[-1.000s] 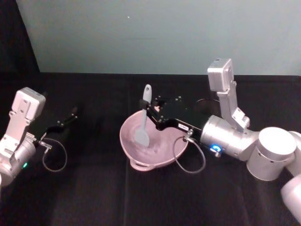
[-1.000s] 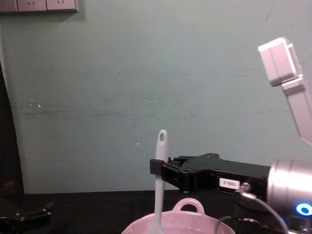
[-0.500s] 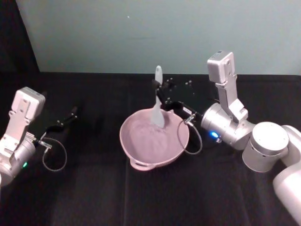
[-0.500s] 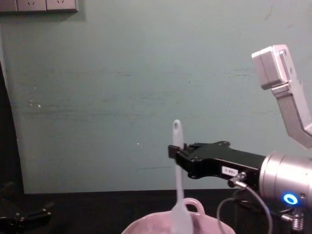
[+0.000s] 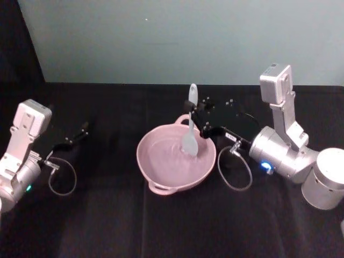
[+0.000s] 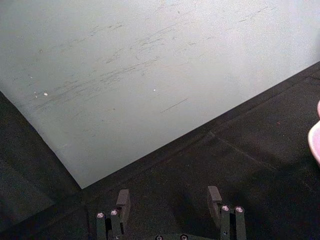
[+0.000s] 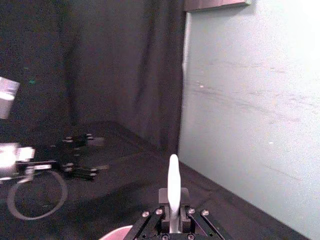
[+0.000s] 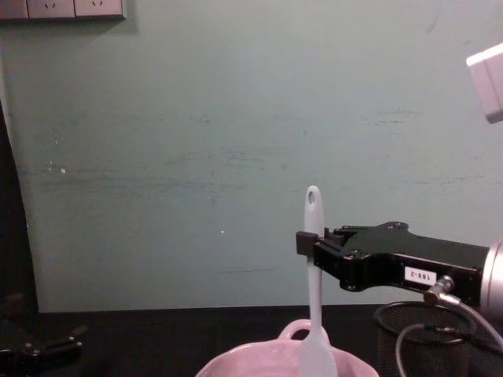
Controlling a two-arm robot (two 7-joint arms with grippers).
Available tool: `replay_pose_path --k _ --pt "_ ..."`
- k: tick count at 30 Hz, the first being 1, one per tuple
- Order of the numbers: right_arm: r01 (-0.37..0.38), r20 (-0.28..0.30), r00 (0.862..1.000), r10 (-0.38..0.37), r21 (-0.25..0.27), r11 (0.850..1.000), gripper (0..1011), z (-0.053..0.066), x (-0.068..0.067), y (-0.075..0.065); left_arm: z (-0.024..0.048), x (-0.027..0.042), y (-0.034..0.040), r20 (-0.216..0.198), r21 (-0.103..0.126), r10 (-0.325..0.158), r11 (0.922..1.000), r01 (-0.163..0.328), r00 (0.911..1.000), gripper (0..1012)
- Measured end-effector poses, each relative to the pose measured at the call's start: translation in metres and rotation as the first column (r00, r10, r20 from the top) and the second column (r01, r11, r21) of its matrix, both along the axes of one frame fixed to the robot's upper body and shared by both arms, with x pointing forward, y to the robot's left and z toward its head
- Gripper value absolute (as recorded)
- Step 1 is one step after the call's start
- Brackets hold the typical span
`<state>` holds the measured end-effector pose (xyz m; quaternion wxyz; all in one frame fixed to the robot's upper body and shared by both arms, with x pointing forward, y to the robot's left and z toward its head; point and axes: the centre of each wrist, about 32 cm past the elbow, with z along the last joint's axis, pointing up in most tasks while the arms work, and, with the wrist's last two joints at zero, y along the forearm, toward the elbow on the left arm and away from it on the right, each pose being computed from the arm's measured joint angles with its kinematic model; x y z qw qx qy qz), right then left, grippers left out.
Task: Use the one hand to pick up the spoon and stir the clear water in the bowl.
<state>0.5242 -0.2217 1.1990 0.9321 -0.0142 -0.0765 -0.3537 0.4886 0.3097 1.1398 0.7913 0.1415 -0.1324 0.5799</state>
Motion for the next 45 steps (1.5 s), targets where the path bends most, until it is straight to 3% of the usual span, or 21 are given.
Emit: replay_pose_path --k 9,17,23,28,33,38,45 --pt "-0.090 -0.037 0.995 0.091 0.026 0.996 118 -0.003 -0.010 0.012 0.0000 0.0000 0.0000 0.000 0.000 0.000 1.0000 0.000 1.0000 1011" --pt "-0.113 -0.047 0.992 0.116 0.056 0.992 118 -0.010 0.003 0.033 0.0000 0.0000 0.0000 0.000 0.000 0.000 1.0000 0.000 1.0000 1011" --pt "-0.070 -0.014 0.997 0.071 0.059 0.996 118 -0.016 0.019 0.042 0.0000 0.0000 0.0000 0.000 0.000 0.000 1.0000 0.000 1.0000 1011" --pt "0.000 0.031 1.000 -0.002 0.049 0.999 118 -0.019 0.028 0.036 0.0000 0.0000 0.0000 0.000 0.000 0.000 1.0000 0.000 1.0000 1011" --pt "0.037 0.064 0.997 -0.039 0.038 0.999 118 -0.017 0.027 0.026 0.0000 0.0000 0.0000 0.000 0.000 0.000 1.0000 0.000 1.0000 1011" --pt "0.043 0.070 0.997 -0.045 0.030 0.999 118 -0.012 0.021 0.014 0.0000 0.0000 0.0000 0.000 0.000 0.000 1.0000 0.000 1.0000 1011" --pt "-0.008 0.027 1.000 0.007 0.034 0.999 118 -0.007 0.003 0.002 0.0000 0.0000 0.0000 0.000 0.000 0.000 1.0000 0.000 1.0000 1011"
